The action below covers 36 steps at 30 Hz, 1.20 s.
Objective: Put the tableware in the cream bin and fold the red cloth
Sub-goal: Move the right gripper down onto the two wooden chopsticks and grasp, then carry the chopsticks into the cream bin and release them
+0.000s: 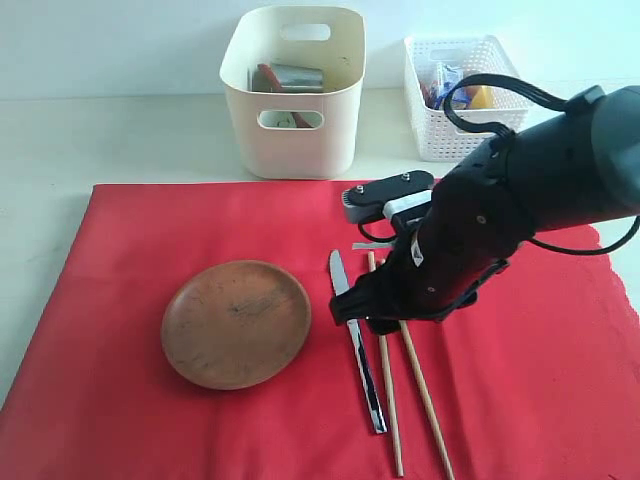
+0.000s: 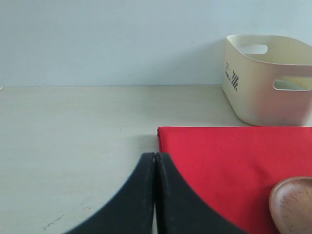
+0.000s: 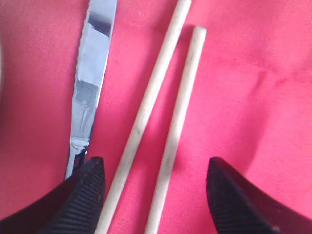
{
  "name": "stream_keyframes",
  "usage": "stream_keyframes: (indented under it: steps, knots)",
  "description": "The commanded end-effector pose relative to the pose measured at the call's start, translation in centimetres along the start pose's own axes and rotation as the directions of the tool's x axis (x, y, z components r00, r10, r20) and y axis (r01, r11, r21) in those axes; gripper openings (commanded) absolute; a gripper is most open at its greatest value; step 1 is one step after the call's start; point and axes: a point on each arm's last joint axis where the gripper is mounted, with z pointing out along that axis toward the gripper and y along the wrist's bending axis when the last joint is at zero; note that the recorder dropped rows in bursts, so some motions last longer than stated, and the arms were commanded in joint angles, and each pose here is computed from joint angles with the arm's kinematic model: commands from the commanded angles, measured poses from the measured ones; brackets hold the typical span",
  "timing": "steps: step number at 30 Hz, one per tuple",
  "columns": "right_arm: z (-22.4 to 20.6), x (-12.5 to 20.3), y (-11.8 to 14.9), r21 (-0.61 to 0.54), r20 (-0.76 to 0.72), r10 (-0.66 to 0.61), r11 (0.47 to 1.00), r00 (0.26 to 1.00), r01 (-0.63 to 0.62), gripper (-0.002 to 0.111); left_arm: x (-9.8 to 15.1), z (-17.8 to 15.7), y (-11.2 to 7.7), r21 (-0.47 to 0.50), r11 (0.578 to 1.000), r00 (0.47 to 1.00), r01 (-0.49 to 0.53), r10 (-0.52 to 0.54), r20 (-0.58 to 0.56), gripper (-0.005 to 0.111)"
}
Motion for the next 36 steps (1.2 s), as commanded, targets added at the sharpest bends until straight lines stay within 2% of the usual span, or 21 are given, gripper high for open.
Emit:
stream_keyframes:
  steps: [1, 7, 15, 21, 31, 36]
  knots:
    - [0.6, 0.1, 0.0, 0.004, -0.002, -0.013, 1.000, 1.000, 0.013, 0.059, -0.1, 0.0, 0.0, -0.002, 1.000, 1.000, -0.002, 0.002, 0.007, 0.001]
    - [1.2, 0.3, 0.0, 0.008, -0.023, -0.011, 1.000, 1.000, 0.011, 0.054, -0.1, 0.0, 0.0, -0.002, 1.000, 1.000, -0.002, 0.002, 0.007, 0.001]
    - [1.3, 0.3, 0.0, 0.006, -0.019, -0.011, 1.000, 1.000, 0.011, 0.017, -0.1, 0.0, 0.0, -0.002, 1.000, 1.000, -0.002, 0.002, 0.007, 0.001]
    - [1.3, 0.2, 0.0, 0.006, -0.018, -0.007, 1.000, 1.000, 0.007, 0.000, -0.1, 0.0, 0.0, -0.002, 1.000, 1.000, -0.002, 0.002, 0.007, 0.001]
    - [0.5, -0.1, 0.1, -0.003, 0.009, -0.006, 1.000, 1.000, 0.006, 0.000, -0.1, 0.0, 0.0, -0.002, 1.000, 1.000, -0.002, 0.002, 0.007, 0.001]
    - [-4.1, -2.6, 0.7, -0.057, 0.174, 0.005, 0.998, 0.985, 0.005, 0.000, -0.1, 0.0, 0.0, -0.002, 1.000, 1.000, -0.002, 0.002, 0.007, 0.001]
